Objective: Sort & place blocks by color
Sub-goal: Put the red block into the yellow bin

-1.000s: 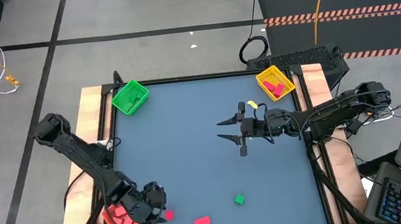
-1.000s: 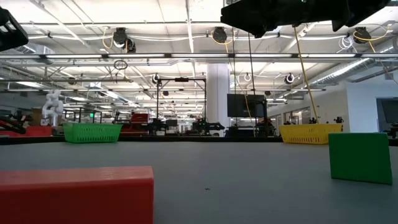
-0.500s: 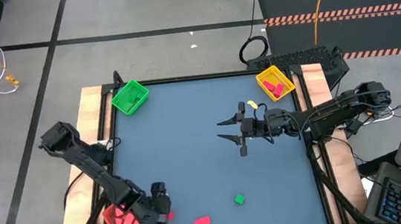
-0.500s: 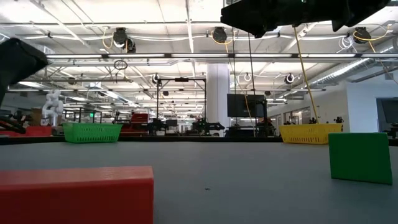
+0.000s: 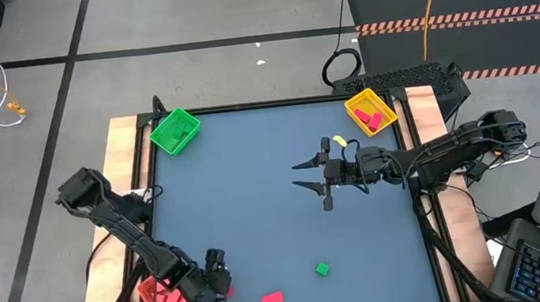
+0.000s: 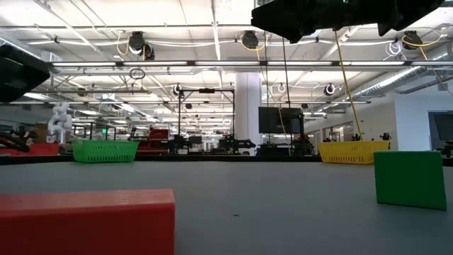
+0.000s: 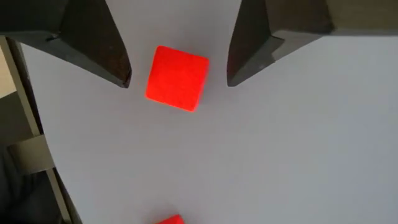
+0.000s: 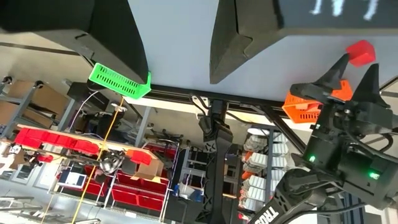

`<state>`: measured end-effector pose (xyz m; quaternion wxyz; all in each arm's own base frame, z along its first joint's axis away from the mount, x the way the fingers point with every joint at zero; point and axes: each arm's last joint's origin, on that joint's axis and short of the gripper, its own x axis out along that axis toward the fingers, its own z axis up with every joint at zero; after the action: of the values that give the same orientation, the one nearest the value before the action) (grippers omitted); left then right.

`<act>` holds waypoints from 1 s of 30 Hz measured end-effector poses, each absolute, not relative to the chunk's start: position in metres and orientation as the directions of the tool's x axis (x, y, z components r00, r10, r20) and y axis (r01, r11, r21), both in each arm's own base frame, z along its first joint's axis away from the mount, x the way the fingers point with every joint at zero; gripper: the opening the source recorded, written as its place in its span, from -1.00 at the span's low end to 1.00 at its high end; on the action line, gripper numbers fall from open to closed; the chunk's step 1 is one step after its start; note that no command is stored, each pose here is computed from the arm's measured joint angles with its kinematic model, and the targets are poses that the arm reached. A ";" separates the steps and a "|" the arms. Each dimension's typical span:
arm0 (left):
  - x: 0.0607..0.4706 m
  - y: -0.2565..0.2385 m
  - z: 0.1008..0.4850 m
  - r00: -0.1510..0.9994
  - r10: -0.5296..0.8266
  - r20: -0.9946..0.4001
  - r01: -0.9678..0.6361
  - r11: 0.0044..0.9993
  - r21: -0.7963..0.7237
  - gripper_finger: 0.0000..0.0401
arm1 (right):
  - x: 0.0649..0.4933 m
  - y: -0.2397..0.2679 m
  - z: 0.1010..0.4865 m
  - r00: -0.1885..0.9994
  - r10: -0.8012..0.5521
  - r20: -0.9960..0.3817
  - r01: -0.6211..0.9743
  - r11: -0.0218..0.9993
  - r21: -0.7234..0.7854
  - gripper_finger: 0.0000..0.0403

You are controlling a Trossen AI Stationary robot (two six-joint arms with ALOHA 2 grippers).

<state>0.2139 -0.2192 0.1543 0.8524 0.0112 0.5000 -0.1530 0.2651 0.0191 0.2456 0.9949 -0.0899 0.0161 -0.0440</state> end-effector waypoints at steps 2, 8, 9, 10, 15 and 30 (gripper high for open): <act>0.214 -0.221 0.152 0.453 -0.252 -0.855 0.280 0.951 -0.132 0.27 | 0.265 0.019 0.246 0.996 -0.091 -0.024 0.085 0.980 -0.180 -0.16; 0.214 -0.223 0.146 0.444 -0.244 -0.862 0.297 0.948 -0.115 0.29 | 0.265 0.019 0.246 0.996 -0.090 -0.024 0.085 0.980 -0.180 -0.16; 0.214 -0.223 0.146 0.447 -0.245 -0.860 0.297 0.948 -0.116 0.30 | 0.265 0.019 0.246 0.996 -0.091 -0.024 0.085 0.980 -0.180 -0.16; 0.214 -0.223 0.147 0.447 -0.244 -0.860 0.296 0.948 -0.115 0.31 | 0.265 0.019 0.246 0.996 -0.091 -0.024 0.085 0.980 -0.180 -0.16; 0.214 -0.223 0.146 0.451 -0.236 -0.861 0.296 0.949 -0.105 0.24 | 0.265 0.019 0.246 0.996 -0.091 -0.024 0.085 0.980 -0.180 -0.16; 0.221 -0.220 0.148 0.480 -0.232 -0.846 0.326 0.943 -0.073 -0.39 | 0.265 0.019 0.246 0.996 -0.090 -0.024 0.085 0.980 -0.180 -0.16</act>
<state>0.2207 -0.2195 0.1478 0.8589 0.0488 0.4833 -0.1623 0.2650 0.0191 0.2456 0.9949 -0.0899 0.0161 -0.0439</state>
